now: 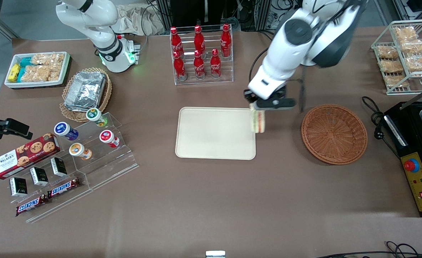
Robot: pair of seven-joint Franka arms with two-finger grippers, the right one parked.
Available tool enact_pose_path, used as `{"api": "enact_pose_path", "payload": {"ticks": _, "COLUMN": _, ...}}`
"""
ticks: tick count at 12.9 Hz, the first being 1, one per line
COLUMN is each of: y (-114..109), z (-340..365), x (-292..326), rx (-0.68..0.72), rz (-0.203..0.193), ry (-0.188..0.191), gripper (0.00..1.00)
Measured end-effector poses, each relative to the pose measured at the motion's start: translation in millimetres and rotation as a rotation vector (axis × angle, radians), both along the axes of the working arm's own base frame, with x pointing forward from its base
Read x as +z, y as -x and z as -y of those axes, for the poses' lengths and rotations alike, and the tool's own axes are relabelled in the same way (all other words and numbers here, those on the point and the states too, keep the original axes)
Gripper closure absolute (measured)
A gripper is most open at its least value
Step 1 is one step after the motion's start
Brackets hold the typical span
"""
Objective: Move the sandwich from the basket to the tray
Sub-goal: 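Lift the sandwich and carry it with the left gripper over the cream tray, then lower the sandwich onto the tray and open the left gripper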
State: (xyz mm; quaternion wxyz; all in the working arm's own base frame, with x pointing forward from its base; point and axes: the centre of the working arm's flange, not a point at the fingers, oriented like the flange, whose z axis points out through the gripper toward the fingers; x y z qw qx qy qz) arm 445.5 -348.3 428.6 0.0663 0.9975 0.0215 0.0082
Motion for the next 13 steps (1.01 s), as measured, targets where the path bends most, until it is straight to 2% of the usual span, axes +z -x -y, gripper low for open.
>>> {"api": "enact_pose_path", "payload": {"ticks": 3, "y": 8.1, "z": 5.4, "x": -83.6, "rx": -0.043, "rz": 0.03, "ry": -0.048, "gripper": 0.81}}
{"api": "enact_pose_path", "payload": {"ticks": 7, "y": 5.1, "z": 13.2, "x": -160.9, "rx": -0.088, "rz": 0.028, "ry": -0.095, "gripper": 0.81}}
{"api": "enact_pose_path", "payload": {"ticks": 9, "y": 15.0, "z": 33.0, "x": -183.6, "rx": -0.096, "rz": 0.036, "ry": -0.118, "gripper": 0.81}}
{"api": "enact_pose_path", "payload": {"ticks": 12, "y": 22.0, "z": 53.4, "x": -195.9, "rx": -0.095, "rz": 0.079, "ry": -0.14, "gripper": 0.81}}
{"api": "enact_pose_path", "payload": {"ticks": 13, "y": 21.6, "z": 54.0, "x": -195.5, "rx": -0.086, "rz": 0.086, "ry": -0.143, "gripper": 0.74}}
